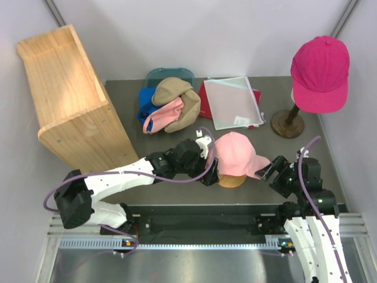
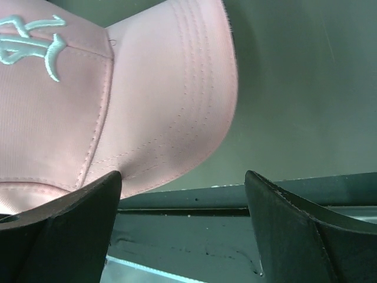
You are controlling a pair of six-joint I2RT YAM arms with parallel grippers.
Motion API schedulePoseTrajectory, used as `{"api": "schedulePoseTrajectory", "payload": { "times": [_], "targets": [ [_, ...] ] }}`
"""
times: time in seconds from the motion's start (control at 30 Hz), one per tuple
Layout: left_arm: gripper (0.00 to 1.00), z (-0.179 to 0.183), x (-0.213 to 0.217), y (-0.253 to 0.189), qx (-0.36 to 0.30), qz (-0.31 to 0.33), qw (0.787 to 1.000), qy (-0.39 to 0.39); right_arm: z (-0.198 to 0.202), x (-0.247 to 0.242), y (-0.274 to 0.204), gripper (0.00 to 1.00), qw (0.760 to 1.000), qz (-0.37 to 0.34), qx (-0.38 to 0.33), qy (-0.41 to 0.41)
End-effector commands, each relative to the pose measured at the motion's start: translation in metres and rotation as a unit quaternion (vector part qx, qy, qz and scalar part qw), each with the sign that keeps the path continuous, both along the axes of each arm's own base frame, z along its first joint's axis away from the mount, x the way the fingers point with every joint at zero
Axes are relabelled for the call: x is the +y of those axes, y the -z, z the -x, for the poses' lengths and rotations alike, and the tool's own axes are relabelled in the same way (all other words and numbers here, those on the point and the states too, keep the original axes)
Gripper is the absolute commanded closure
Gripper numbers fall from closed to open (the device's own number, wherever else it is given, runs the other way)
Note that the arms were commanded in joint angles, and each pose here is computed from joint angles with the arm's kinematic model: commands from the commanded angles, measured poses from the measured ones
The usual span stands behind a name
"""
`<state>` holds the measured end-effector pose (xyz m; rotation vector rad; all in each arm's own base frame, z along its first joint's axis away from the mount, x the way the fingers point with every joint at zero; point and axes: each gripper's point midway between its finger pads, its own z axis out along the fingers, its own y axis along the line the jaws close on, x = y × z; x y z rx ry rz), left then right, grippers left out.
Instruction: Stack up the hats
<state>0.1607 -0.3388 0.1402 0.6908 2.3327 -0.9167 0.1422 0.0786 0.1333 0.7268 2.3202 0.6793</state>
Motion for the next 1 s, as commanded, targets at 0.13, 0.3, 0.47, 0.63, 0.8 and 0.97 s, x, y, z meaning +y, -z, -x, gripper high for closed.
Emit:
{"api": "schedulePoseTrajectory", "payload": {
  "times": [0.13,0.3,0.47,0.63,0.8,0.97],
  "targets": [
    [0.08,0.008,0.016,0.012,0.007,-0.016,1.000,-0.016,0.008,-0.006,-0.010,0.14,0.999,0.031,0.005,-0.014],
    [0.01,0.012,0.023,0.001,0.000,-0.023,1.000,-0.019,0.008,-0.005,-0.031,0.12,1.000,0.023,-0.005,-0.011],
    [0.01,0.011,0.027,-0.046,-0.020,-0.007,1.000,-0.022,0.011,-0.008,-0.070,0.07,0.999,0.028,-0.025,-0.005],
    [0.01,0.020,0.031,-0.090,-0.012,0.015,1.000,-0.019,0.003,-0.014,-0.118,0.04,0.998,0.040,-0.054,0.011],
    [0.01,-0.018,0.040,-0.149,-0.091,0.027,0.992,-0.081,-0.048,-0.020,-0.168,0.05,0.988,0.035,-0.140,0.050],
    [0.01,-0.103,0.039,-0.199,-0.193,0.002,0.964,-0.184,-0.092,-0.022,-0.192,0.06,0.976,0.022,-0.202,0.077]
  ]
}}
